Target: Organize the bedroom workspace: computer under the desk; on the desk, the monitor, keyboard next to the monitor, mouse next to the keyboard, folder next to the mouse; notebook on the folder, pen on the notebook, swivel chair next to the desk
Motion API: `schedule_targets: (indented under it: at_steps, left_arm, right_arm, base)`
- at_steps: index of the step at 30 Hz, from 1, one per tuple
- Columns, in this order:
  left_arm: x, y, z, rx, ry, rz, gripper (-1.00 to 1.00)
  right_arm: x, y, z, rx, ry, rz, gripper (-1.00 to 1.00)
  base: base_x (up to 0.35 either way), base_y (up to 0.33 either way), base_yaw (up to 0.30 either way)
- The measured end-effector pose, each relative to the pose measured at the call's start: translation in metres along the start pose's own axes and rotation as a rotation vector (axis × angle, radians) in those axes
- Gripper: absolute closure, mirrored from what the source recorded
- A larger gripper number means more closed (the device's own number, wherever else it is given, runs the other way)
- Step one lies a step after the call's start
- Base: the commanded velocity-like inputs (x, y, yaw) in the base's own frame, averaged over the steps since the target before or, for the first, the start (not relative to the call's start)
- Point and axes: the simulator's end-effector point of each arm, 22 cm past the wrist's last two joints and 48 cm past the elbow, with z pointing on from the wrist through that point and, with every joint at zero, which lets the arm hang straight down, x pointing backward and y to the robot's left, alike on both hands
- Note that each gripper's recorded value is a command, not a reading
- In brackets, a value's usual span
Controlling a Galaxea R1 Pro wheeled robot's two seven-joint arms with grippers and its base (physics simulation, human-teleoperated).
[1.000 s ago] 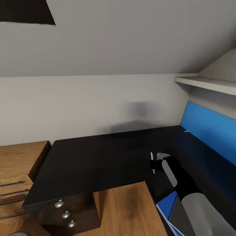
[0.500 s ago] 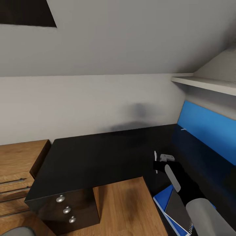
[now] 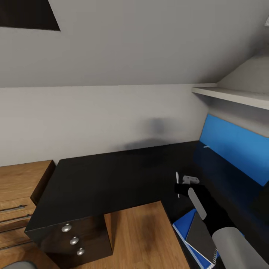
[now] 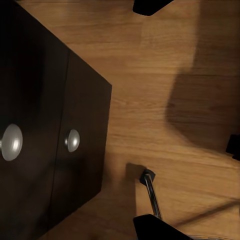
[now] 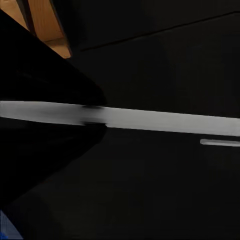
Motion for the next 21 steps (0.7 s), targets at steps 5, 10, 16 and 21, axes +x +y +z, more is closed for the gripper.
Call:
schedule_targets:
  at_steps: [5,10,16,21]
  left_arm:
    - [0.000,0.000,0.000,0.000,0.001,0.000,-1.00]
    - [0.000,0.000,0.000,0.000,0.001,0.000,-1.00]
    - [0.001,-0.001,0.000,0.001,0.001,0.001,-1.00]
    - [0.000,0.000,0.000,0.001,0.001,0.001,-1.00]
  right_arm:
    - [-0.003,-0.004,0.000,0.007,-0.009,0.003,1.00]
    - [-0.003,-0.010,0.000,0.017,-0.009,0.003,1.00]
    - [-0.003,-0.015,0.001,0.025,-0.007,0.006,1.00]
    - [-0.002,-0.029,0.000,0.046,0.000,0.001,1.00]
  base:
    - [0.000,0.000,-0.152]
    - [-0.038,-0.001,-0.022]
    - [-0.214,-0.045,-0.002]
    - [-0.110,-0.027,0.000]
